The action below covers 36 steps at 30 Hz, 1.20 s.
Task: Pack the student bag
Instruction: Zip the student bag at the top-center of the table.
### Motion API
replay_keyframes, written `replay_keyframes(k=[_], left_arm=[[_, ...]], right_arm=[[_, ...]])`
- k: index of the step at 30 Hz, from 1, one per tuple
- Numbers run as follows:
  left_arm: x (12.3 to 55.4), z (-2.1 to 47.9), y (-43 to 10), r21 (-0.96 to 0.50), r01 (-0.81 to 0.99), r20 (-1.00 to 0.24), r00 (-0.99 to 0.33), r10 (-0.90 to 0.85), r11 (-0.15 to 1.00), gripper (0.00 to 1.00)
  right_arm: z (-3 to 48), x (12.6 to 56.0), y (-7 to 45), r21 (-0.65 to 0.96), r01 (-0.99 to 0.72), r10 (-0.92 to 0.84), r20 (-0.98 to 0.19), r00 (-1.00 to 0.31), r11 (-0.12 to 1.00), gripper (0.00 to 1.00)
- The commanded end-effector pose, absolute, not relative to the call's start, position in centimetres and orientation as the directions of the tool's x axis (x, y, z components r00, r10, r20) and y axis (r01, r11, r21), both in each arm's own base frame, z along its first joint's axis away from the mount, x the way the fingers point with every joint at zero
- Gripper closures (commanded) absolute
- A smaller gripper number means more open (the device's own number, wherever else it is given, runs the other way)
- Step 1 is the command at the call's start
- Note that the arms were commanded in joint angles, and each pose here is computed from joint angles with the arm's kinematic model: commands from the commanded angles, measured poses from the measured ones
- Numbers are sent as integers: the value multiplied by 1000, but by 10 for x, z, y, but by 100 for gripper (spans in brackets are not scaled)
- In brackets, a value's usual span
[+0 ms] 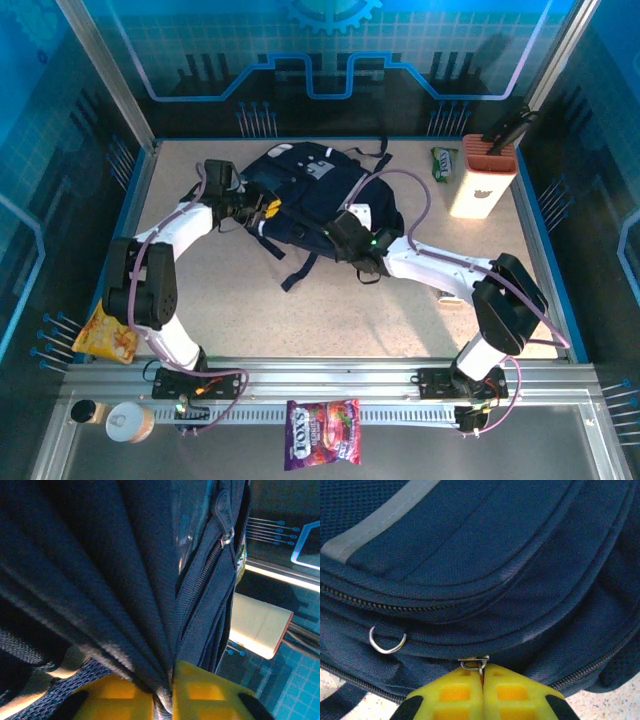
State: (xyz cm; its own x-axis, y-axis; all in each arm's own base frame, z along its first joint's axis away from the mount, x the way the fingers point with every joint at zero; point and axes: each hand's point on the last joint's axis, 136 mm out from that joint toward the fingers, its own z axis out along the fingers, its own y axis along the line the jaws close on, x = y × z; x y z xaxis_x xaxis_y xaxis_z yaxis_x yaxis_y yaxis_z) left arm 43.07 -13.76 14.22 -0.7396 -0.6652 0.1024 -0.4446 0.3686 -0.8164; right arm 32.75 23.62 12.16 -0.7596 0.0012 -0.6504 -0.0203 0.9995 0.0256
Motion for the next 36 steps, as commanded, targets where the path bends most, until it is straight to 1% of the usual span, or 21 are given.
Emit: replay_keyframes(k=[1,3,5,7,13,16,19,21,26,32,36], left_arm=[[446,156,-104,-812,-404,-18,-705,-709,422,69],[439,157,-97,-801,-414,-31,-693,-720,433,56],[431,159,-92,-799,-420,-33,-682,-730,429,50],[419,161,-91,-801,-429,-24,-672,-740,417,45],[386,168,-99,-836,-448,63,-652,-756,317,39],[377,169,-105,-853,-454,117,-647,-754,258,39],[372,167,-110,-856,-463,147,-645,-750,230,41],[369,161,-110,-848,-473,147,-640,-754,237,43],[373,152,-112,-846,-482,156,-634,-758,229,53],[381,146,-118,-842,-484,157,-641,-751,237,57],[385,139,-118,-832,-500,161,-635,-756,243,62]], right_arm=[[146,348,247,-11,-108,-85,-700,-709,994,98],[151,353,268,13,-185,-122,-706,-698,983,98],[158,356,289,23,-252,-160,-713,-683,968,99],[162,357,313,44,-318,-192,-716,-671,947,100],[171,348,374,156,-462,-222,-716,-661,873,100],[172,339,399,217,-512,-226,-710,-667,831,100],[169,332,415,282,-536,-221,-689,-691,796,100],[167,328,421,312,-541,-221,-672,-707,782,100],[165,321,427,345,-549,-223,-656,-721,762,100],[166,319,428,353,-550,-221,-654,-724,756,100],[166,320,426,348,-542,-216,-654,-725,765,100]])
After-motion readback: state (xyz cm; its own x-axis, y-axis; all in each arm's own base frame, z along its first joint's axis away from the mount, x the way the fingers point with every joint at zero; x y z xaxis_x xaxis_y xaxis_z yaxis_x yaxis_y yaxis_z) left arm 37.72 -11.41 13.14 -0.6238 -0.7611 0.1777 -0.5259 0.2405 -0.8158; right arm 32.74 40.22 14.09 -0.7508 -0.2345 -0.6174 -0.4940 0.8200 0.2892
